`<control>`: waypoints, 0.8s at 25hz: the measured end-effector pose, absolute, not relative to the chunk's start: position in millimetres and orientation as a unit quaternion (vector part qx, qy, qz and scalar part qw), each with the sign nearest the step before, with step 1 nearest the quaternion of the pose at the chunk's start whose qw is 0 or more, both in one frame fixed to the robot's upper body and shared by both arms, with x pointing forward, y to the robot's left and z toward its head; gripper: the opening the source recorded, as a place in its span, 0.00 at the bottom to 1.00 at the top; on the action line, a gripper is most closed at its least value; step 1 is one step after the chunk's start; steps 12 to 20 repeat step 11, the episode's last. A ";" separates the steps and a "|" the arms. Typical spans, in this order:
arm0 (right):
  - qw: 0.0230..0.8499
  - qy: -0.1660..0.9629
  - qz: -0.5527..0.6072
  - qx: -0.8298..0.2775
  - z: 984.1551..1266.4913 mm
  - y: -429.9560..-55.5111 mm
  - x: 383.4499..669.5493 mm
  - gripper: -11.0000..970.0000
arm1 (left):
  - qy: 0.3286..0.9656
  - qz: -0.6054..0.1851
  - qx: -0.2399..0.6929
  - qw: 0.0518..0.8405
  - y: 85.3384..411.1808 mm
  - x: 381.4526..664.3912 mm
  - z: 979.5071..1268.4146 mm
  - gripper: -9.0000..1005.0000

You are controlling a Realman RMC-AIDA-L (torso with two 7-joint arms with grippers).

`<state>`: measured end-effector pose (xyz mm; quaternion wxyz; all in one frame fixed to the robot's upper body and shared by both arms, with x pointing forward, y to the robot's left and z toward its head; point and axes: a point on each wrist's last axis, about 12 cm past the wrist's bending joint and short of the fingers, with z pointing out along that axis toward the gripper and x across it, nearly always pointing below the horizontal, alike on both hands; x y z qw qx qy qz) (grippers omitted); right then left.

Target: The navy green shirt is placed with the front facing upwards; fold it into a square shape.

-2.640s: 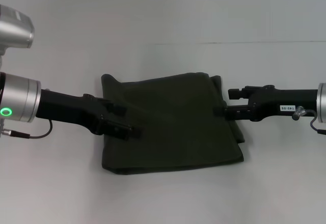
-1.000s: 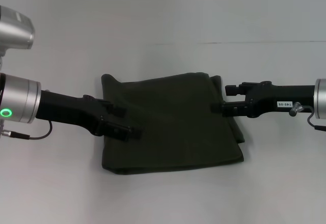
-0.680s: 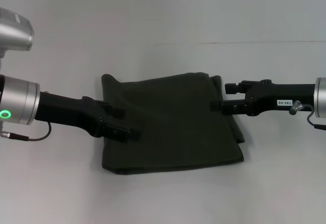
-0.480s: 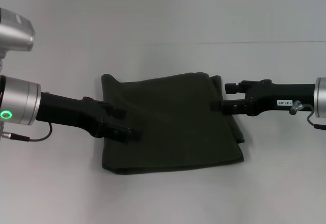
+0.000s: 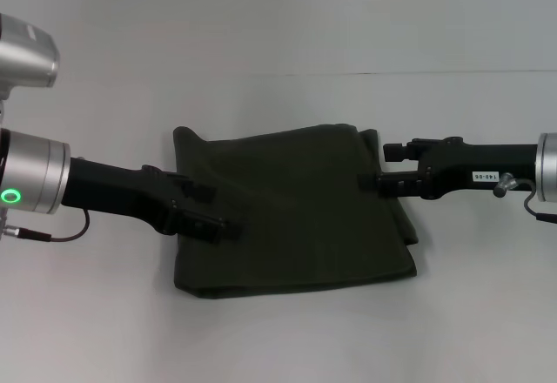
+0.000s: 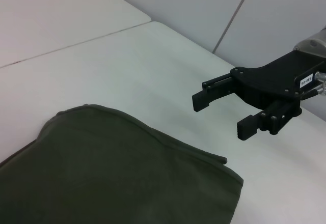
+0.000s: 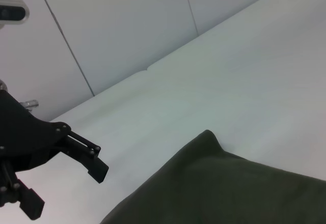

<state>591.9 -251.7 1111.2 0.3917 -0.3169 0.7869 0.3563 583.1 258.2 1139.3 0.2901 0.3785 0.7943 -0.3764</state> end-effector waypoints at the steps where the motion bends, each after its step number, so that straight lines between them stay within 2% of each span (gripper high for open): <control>1: 0.391 0.787 0.356 -0.318 1111.2 -251.5 591.9 0.91 | 0.794 -0.376 0.378 0.290 258.2 583.0 1139.3 0.96; 20: 0.389 0.785 0.358 -0.322 1110.2 -249.5 590.8 0.91 | 0.798 -0.376 0.371 0.291 259.1 583.6 1139.0 0.96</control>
